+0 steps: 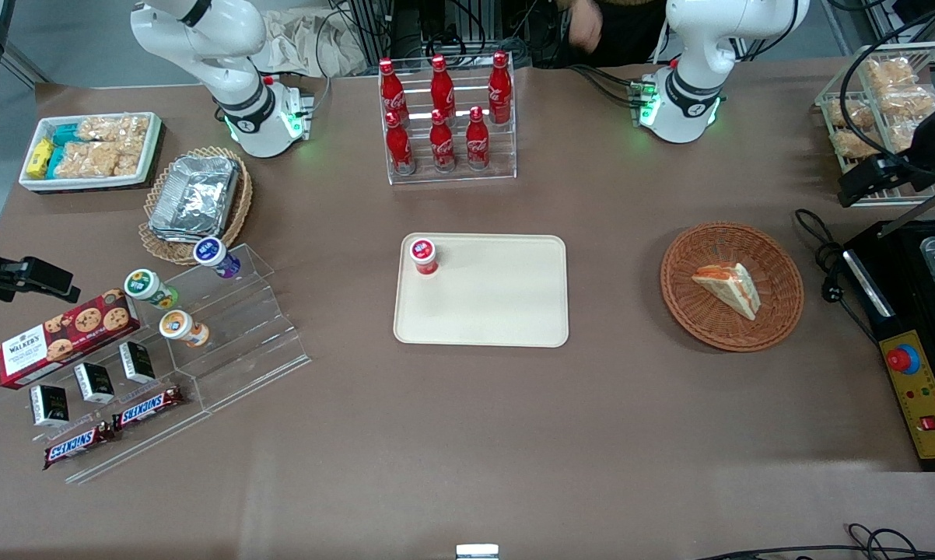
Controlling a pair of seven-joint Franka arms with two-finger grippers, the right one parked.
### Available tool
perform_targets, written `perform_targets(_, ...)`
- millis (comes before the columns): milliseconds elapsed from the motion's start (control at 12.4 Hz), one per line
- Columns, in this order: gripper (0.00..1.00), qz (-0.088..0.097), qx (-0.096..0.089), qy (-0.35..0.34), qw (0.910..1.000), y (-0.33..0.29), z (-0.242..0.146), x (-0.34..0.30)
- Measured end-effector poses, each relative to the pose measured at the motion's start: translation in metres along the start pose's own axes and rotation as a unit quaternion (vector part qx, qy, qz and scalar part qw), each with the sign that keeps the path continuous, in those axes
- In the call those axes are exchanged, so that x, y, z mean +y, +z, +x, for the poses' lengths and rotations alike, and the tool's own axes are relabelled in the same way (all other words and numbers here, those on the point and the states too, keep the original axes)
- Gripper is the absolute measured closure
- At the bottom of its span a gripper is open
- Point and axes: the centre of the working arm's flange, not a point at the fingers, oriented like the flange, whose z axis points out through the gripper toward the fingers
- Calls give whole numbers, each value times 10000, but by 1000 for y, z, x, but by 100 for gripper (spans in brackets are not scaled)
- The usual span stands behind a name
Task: Place sandwich from basket to tray
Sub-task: 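Move the left gripper over the wicker basket toward the sandwich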
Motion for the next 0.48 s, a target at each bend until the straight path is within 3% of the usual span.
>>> perform_targets(241,0,8,-20,-164,9999,2,1,1)
perform_targets(483,0,45,-190,-560,9982,19,9,10)
